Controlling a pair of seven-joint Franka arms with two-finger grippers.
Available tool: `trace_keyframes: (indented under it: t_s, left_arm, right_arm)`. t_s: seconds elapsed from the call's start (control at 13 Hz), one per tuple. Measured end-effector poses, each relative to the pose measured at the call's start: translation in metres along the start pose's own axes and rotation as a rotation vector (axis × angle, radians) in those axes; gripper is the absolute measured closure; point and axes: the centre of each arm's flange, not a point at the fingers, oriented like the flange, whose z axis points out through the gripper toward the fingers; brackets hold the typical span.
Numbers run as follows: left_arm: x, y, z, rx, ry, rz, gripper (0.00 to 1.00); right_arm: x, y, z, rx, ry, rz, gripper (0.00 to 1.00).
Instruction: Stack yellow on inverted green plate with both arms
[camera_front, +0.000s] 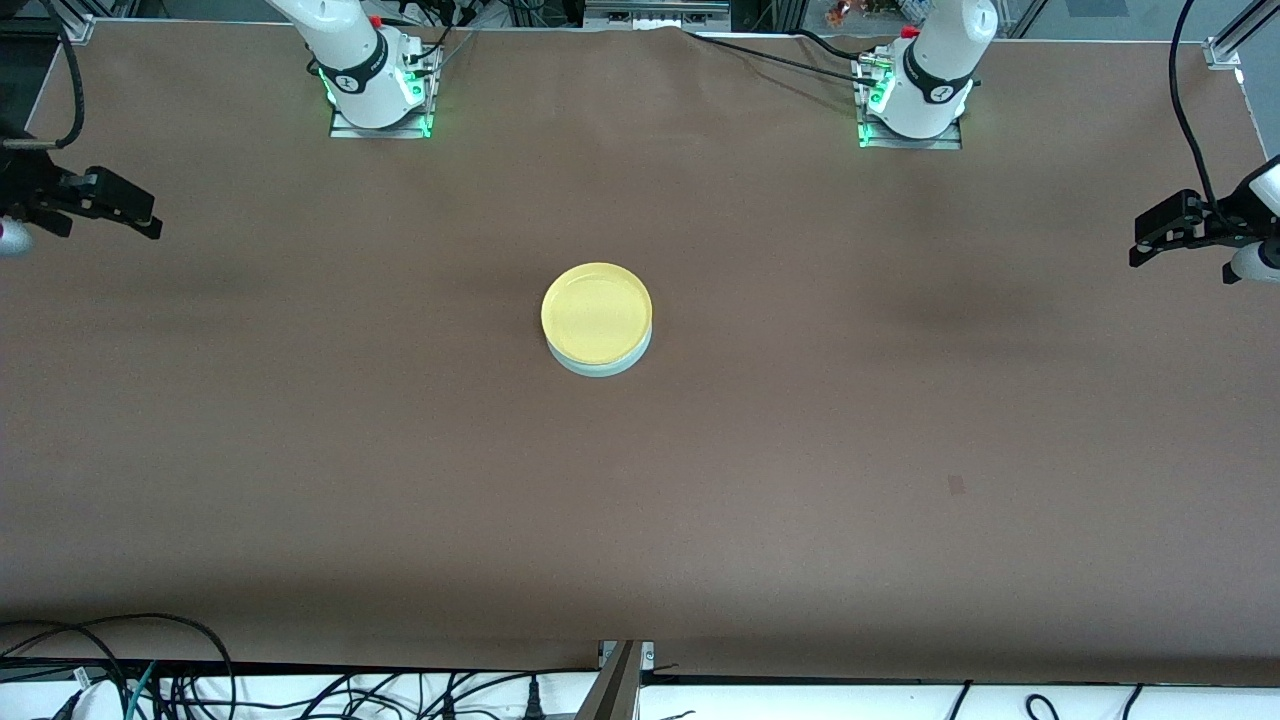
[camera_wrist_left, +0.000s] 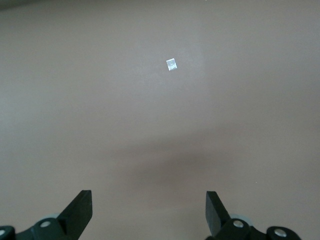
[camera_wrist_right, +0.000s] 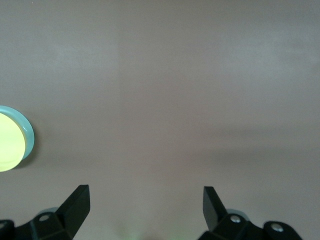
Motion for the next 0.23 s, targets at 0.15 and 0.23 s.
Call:
trace_keyframes:
  t_s: [0.15, 0.23]
  left_arm:
    - [0.0001, 0.0000, 0.0002, 0.000, 0.000, 0.000, 0.00]
    - [0.0002, 0.0000, 0.0003, 0.000, -0.001, 0.000, 0.00]
  right_arm:
    - [-0.0047, -0.0096, 0.0031, -0.001, 0.001, 0.004, 0.00]
    - [-0.0049, -0.0100, 0.0050, -0.002, -0.002, 0.004, 0.00]
